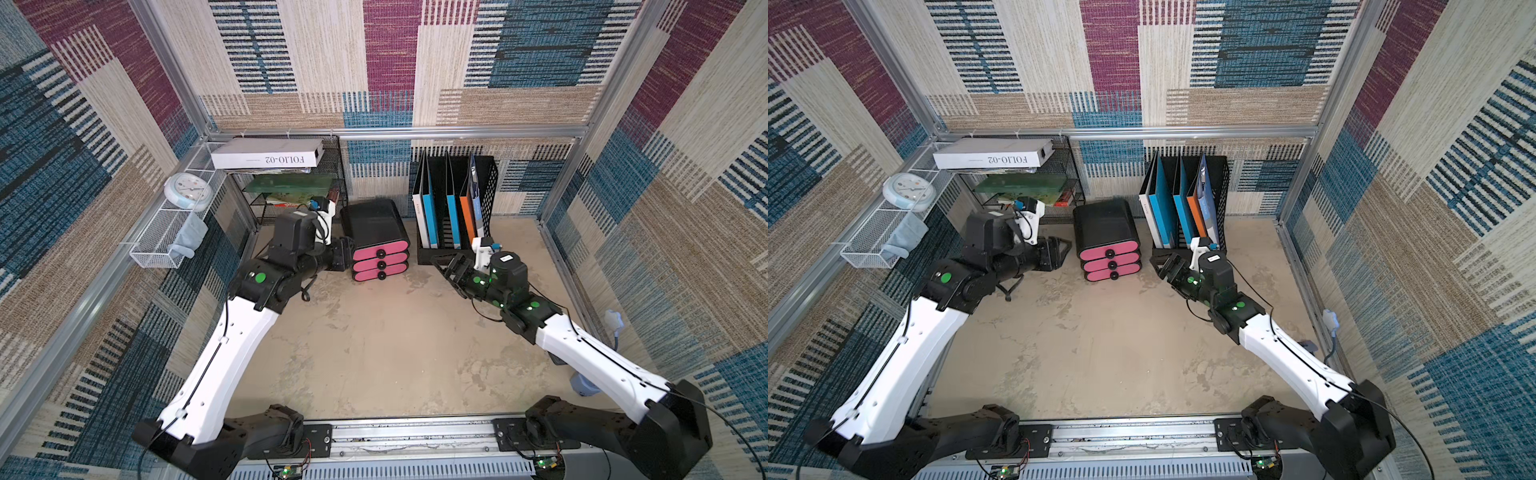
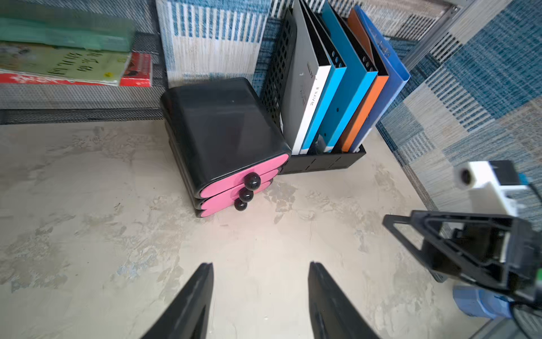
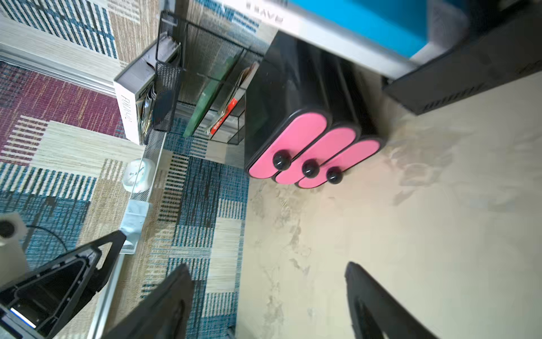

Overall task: Please place the pencils in the drawer according to their color
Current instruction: Reset both arms

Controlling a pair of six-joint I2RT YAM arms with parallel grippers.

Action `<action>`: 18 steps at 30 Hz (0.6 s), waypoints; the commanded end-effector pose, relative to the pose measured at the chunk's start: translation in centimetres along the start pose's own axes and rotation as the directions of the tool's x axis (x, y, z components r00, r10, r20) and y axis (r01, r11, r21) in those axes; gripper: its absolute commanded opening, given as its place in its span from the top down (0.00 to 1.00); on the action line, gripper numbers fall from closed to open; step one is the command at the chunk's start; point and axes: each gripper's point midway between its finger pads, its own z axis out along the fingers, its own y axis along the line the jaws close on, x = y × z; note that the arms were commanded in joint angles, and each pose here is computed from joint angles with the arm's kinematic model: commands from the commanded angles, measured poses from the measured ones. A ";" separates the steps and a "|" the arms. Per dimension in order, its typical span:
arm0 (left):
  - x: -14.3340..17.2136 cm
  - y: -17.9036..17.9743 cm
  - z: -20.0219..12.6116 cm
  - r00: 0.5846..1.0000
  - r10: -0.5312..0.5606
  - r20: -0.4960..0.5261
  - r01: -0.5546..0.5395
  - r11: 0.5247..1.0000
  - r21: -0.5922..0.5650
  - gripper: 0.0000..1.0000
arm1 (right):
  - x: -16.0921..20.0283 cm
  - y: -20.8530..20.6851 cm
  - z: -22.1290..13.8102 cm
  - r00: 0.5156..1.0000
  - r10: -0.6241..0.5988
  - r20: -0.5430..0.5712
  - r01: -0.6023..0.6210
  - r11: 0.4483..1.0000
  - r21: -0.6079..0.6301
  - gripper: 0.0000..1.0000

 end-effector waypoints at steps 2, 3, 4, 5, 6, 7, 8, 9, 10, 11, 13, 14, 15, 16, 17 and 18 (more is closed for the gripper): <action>1.9 4.0 -2.3 0.998 0.024 0.055 -0.013 0.982 -0.190 0.41 | -2.2 -2.6 -3.4 0.987 -0.158 0.041 0.150 0.975 0.164 0.00; 2.5 4.8 -2.7 0.998 0.033 0.061 -0.018 0.974 -0.226 0.40 | -3.0 -2.7 -3.9 0.981 -0.187 0.056 0.173 0.966 0.191 0.00; 3.1 5.6 -2.9 0.996 0.047 0.071 -0.026 0.965 -0.262 0.34 | -4.0 -2.7 -4.5 0.970 -0.231 0.073 0.210 0.953 0.221 0.00; 3.6 6.4 -3.1 0.993 0.064 0.096 -0.033 0.955 -0.294 0.21 | -4.9 -2.8 -5.1 0.955 -0.282 0.094 0.249 0.932 0.262 0.00; 4.0 7.0 -3.2 0.991 0.074 0.115 -0.034 0.948 -0.318 0.03 | -5.8 -2.8 -5.6 0.939 -0.325 0.115 0.280 0.913 0.297 0.00; 4.3 7.6 -3.4 0.986 0.088 0.144 -0.034 0.939 -0.343 0.01 | -6.8 -2.9 -6.2 0.914 -0.382 0.138 0.318 0.885 0.340 0.00; 4.7 8.2 -3.5 0.979 0.098 0.178 -0.027 0.932 -0.360 0.01 | -7.9 -3.1 -6.7 0.888 -0.431 0.160 0.346 0.855 0.385 0.00; 5.0 8.7 -3.4 0.971 0.105 0.214 -0.017 0.926 -0.377 0.01 | -8.7 -3.3 -7.2 0.861 -0.478 0.172 0.374 0.826 0.423 0.00; 5.3 9.1 -3.3 0.960 0.116 0.255 -0.008 0.921 -0.389 0.01 | -9.5 -3.7 -7.5 0.833 -0.524 0.179 0.396 0.790 0.467 0.00; 5.7 9.7 -3.2 0.949 0.124 0.289 0.005 0.912 -0.409 0.01 | -10.4 -4.2 -7.9 0.807 -0.562 0.182 0.410 0.754 0.513 0.00; 6.9 11.2 -2.6 0.938 0.150 0.312 0.014 0.884 -0.467 0.01 | -11.7 -5.4 -8.3 0.759 -0.627 0.176 0.430 0.686 0.587 0.00; 7.5 12.1 -2.5 0.936 0.152 0.316 0.030 0.863 -0.504 0.01 | -12.3 -6.0 -8.4 0.743 -0.649 0.166 0.434 0.655 0.618 0.00; 8.2 12.8 -2.1 0.936 0.167 0.310 0.026 0.846 -0.533 0.01 | -12.8 -6.9 -8.4 0.726 -0.672 0.145 0.445 0.621 0.646 0.00; 9.0 13.5 -1.5 0.938 0.191 0.290 0.005 0.827 -0.562 0.01 | -13.3 -8.0 -8.4 0.725 -0.676 0.130 0.434 0.596 0.676 0.00; 9.6 14.0 -0.9 0.937 0.209 0.281 -0.008 0.815 -0.579 0.00 | -13.7 -8.8 -8.5 0.730 -0.672 0.124 0.420 0.584 0.695 0.00; 10.3 14.2 -0.2 0.935 0.233 0.268 -0.035 0.813 -0.582 0.01 | -14.1 -9.7 -8.5 0.733 -0.670 0.117 0.415 0.577 0.704 0.00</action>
